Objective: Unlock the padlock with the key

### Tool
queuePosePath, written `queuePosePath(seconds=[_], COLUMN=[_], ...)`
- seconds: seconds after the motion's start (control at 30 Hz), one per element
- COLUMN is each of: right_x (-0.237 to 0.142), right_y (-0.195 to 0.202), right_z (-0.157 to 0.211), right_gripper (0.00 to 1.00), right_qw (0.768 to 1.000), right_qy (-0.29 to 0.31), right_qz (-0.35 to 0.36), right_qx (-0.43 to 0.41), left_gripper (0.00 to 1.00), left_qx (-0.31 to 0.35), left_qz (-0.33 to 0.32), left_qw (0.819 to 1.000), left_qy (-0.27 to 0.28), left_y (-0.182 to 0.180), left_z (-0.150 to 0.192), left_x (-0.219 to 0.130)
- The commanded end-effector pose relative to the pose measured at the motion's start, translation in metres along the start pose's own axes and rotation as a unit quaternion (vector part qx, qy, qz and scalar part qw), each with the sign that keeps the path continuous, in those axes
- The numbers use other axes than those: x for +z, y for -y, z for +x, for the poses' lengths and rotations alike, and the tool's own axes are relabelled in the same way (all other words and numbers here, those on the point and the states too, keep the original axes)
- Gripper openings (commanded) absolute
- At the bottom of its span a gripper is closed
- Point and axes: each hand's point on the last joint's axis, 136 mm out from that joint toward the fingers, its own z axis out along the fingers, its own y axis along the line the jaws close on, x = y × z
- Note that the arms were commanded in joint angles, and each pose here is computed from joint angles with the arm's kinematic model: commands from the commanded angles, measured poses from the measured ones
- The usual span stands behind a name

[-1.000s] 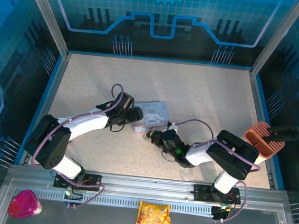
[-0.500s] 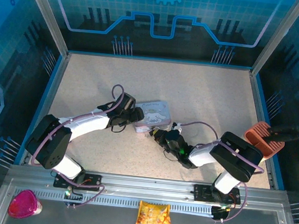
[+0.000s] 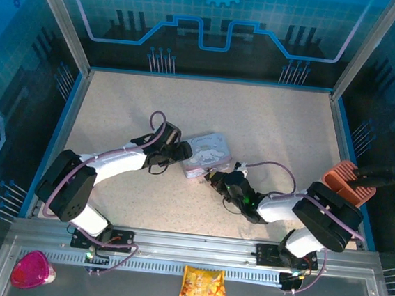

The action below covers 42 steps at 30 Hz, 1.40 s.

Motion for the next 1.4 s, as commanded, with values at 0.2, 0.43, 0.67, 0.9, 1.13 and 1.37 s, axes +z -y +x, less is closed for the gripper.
queuePosePath(seconds=[0.2, 0.43, 0.67, 0.9, 1.13, 1.37], right_x=[-0.003, -0.012, -0.016, -0.016, -0.016, -0.017], right_y=[0.015, 0.017, 0.015, 0.039, 0.063, 0.069], right_z=[-0.009, -0.015, -0.019, -0.015, -0.007, -0.009], right_gripper=[0.00, 0.00, 0.00, 0.00, 0.00, 0.00], right_qw=[0.999, 0.996, 0.990, 0.987, 0.985, 0.981], right_qy=[0.006, 0.014, 0.010, 0.010, -0.022, -0.029], right_qz=[0.030, 0.014, 0.000, 0.040, 0.132, 0.173], right_qx=[0.034, 0.089, 0.143, 0.154, 0.110, 0.088], left_gripper=[0.72, 0.72, 0.72, 0.72, 0.72, 0.72], left_qx=[0.012, 0.011, 0.008, 0.009, 0.015, 0.028], left_qz=[-0.054, -0.058, -0.049, -0.046, -0.052, -0.055], left_qw=[0.998, 0.998, 0.999, 0.999, 0.998, 0.998], left_qy=[-0.026, -0.025, -0.014, -0.015, -0.013, -0.014], left_y=[-0.015, -0.019, -0.015, -0.013, -0.014, -0.009], left_z=[0.014, 0.016, 0.017, 0.018, 0.018, 0.021], left_x=[0.014, 0.013, 0.012, 0.012, 0.011, 0.011])
